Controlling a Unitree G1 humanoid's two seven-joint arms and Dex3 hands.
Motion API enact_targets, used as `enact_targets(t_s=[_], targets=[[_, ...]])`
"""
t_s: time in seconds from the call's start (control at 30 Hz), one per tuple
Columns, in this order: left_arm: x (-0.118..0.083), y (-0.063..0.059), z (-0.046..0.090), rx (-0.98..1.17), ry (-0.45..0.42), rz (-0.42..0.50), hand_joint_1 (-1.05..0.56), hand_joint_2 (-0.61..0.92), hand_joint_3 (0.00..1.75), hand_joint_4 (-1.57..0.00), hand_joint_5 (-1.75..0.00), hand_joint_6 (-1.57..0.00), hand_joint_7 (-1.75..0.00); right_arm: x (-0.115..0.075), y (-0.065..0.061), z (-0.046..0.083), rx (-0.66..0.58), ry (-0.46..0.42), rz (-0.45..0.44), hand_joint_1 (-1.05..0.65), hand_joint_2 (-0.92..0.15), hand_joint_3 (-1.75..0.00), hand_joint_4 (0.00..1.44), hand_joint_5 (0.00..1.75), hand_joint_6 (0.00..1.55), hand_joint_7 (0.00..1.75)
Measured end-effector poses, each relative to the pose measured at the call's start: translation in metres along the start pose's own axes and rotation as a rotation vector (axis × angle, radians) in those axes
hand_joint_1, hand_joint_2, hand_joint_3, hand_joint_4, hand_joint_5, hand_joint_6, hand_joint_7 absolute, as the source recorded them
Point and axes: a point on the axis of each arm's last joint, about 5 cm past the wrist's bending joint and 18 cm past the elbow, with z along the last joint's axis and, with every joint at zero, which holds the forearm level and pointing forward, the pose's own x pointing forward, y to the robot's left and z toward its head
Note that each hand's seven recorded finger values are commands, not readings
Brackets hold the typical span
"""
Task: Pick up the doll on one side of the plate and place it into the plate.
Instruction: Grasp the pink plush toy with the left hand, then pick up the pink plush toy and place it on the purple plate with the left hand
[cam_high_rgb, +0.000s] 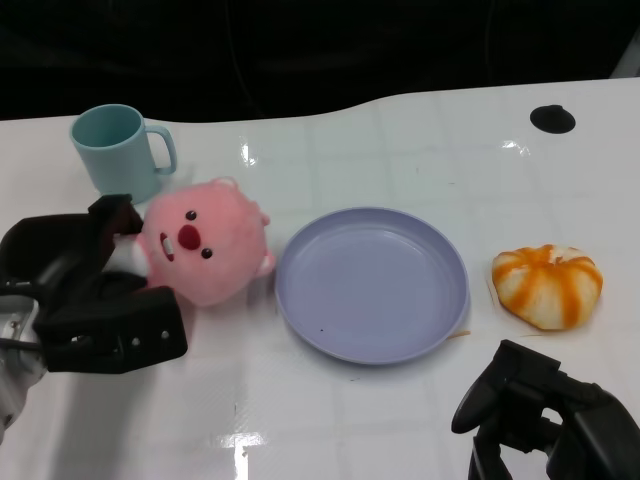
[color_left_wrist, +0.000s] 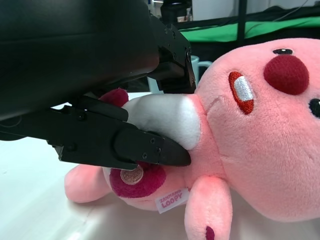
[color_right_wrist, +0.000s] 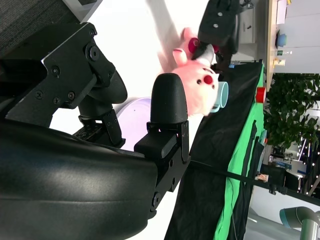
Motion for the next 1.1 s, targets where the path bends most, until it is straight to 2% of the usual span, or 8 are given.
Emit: enact_targets(t_s=[0.27, 0.4, 0.5, 0.6, 0.83, 0.87, 0.93, 1.1], targets=[[0.001, 0.017, 0.016, -0.009, -0.056, 0.071, -0.19, 0.68, 0.78, -0.87, -1.75, -0.65, -1.75, 0.0, 0.0, 0.0, 0.001, 0.0, 0.0, 0.08, -0.41, -1.39, 0.72, 1.75, 0.6, 1.56], [0.001, 0.027, 0.026, -0.018, -0.083, 0.07, -0.21, 0.65, 0.79, -0.87, -1.75, -0.62, -1.75, 0.0, 0.0, 0.0, 0.001, 0.002, -0.001, 0.1, -0.43, -1.39, 0.72, 1.75, 0.6, 1.55], [0.002, 0.035, 0.037, -0.026, -0.117, 0.069, -0.25, 0.68, 0.69, -0.88, -1.75, -0.62, -1.75, 0.0, 0.0, 0.0, 0.001, 0.002, -0.001, 0.1, -0.43, -1.38, 0.72, 1.75, 0.6, 1.55], [0.002, 0.04, 0.051, -0.042, -0.145, 0.058, -0.27, 0.75, 0.51, -0.87, -1.75, -0.6, -1.75, 0.0, 0.0, 0.0, -0.002, 0.003, -0.001, 0.1, -0.44, -1.37, 0.71, 1.75, 0.61, 1.55], [0.006, 0.036, 0.08, -0.106, -0.174, -0.007, -0.22, 0.77, 0.5, -0.88, -1.75, -0.59, -1.75, -0.001, 0.0, 0.0, -0.002, 0.007, -0.002, 0.09, -0.44, -1.37, 0.72, 1.75, 0.61, 1.55], [0.007, 0.036, 0.084, -0.117, -0.175, -0.02, -0.21, 0.7, 0.66, -0.88, -1.75, -0.62, -1.75, -0.002, 0.0, 0.0, -0.002, 0.008, -0.002, 0.09, -0.44, -1.37, 0.72, 1.75, 0.61, 1.55], [0.01, 0.035, 0.092, -0.135, -0.188, -0.035, -0.2, 0.63, 0.8, -0.89, -1.75, -0.65, -1.75, -0.002, 0.0, 0.0, -0.001, 0.008, -0.002, 0.09, -0.44, -1.37, 0.72, 1.75, 0.61, 1.55], [0.014, 0.031, 0.111, -0.15, -0.23, -0.068, -0.21, 0.61, 0.83, -0.91, -1.75, -0.68, -1.75, -0.003, 0.0, 0.0, -0.001, 0.005, -0.001, 0.08, -0.43, -1.38, 0.72, 1.75, 0.61, 1.55]])
